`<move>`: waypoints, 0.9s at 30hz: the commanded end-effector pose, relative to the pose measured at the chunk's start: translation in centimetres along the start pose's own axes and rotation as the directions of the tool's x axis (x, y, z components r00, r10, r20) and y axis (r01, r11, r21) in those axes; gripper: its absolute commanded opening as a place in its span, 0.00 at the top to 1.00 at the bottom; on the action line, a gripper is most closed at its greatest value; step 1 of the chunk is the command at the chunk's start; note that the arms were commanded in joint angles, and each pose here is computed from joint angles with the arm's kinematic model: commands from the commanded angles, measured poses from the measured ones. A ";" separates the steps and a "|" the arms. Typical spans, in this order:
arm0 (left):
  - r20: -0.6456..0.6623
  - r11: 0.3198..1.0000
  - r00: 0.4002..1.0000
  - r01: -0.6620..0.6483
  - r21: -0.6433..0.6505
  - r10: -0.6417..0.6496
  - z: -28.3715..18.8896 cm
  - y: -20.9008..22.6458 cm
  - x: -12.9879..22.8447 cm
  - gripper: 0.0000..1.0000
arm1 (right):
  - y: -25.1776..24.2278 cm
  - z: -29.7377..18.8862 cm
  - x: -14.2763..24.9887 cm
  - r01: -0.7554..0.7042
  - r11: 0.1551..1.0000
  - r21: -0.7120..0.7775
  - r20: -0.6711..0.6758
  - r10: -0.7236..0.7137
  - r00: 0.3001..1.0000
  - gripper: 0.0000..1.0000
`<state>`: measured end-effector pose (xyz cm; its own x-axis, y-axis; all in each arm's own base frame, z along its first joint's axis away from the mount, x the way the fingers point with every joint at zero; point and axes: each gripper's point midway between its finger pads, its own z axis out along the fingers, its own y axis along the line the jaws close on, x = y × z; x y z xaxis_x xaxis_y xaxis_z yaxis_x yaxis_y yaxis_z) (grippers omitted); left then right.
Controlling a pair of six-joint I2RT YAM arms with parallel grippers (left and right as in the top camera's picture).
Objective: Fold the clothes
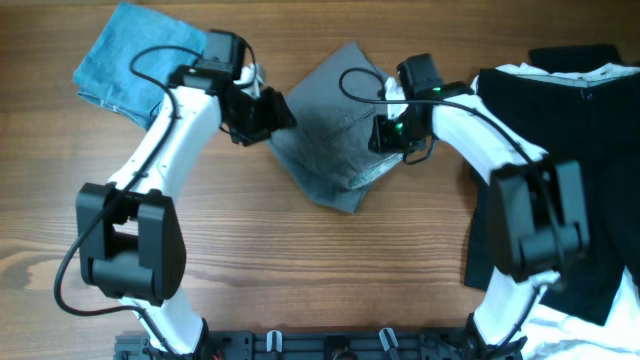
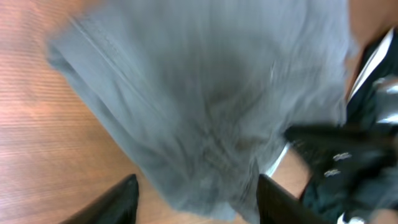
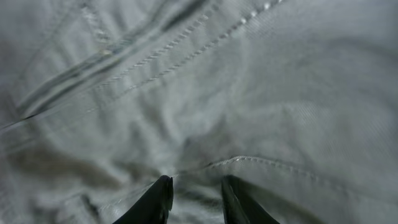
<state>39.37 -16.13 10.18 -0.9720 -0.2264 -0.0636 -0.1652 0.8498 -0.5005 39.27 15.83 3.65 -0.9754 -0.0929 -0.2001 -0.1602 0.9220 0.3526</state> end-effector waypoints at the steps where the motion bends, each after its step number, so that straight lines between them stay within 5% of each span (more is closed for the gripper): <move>1: -0.076 0.996 0.993 -0.083 0.030 0.085 3.4 -1.1 3.4 0.96 | -0.2 -6.1 -5.1 0.084 0.992 0.092 0.258 -0.105 0.961 0.73; 4: -0.118 0.992 0.985 -0.124 0.031 0.126 7.7 -0.7 6.7 0.96 | -1.0 -5.9 -7.9 0.035 0.992 0.123 0.365 -0.078 0.928 0.83; 8: -0.228 0.988 0.973 -0.049 -0.143 0.015 11.1 4.9 11.4 0.96 | -3.1 0.1 -5.3 -0.021 0.993 0.119 0.213 -0.005 0.977 0.93; 11: -0.114 0.964 0.993 -0.023 -0.264 -0.007 10.5 8.2 8.5 0.96 | -4.7 3.6 0.3 -0.166 0.974 0.154 -0.009 0.170 0.985 0.96; 14: 0.047 0.969 0.996 0.088 -0.230 -0.079 8.6 10.8 2.7 0.96 | -4.7 3.2 5.6 -0.377 0.890 0.257 -0.156 0.424 0.892 0.95; 18: 0.086 0.992 0.990 0.119 -0.047 -0.115 4.6 10.7 -2.3 0.94 | -1.5 2.3 6.6 -0.278 0.945 0.175 -0.233 0.314 0.920 0.96; 21: -0.042 0.977 0.992 0.126 0.169 -0.121 2.7 7.5 -1.2 0.58 | 0.3 -1.0 3.3 -0.097 0.992 0.085 -0.099 0.105 0.989 0.94; 22: -0.082 0.980 0.994 0.084 0.180 -0.070 2.9 7.0 0.1 0.20 | 1.2 -2.5 1.2 -0.006 0.998 0.056 -0.007 0.006 1.000 0.84; 24: -0.097 0.983 0.995 0.023 0.180 -0.006 3.6 6.0 0.9 0.00 | 1.5 -2.4 -0.5 0.030 0.999 0.044 0.058 -0.032 0.998 0.73; 27: -0.122 0.983 0.992 0.035 0.179 -0.013 5.1 5.0 1.6 0.00 | 0.8 -0.4 -0.2 0.018 0.999 0.050 0.027 -0.019 0.999 0.74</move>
<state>38.19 -12.39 3.80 -0.9724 -0.2306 0.0362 -0.2030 0.7592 -0.6184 39.38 16.13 6.00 -0.9649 -0.0634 -0.2550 -0.1425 0.9416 0.3052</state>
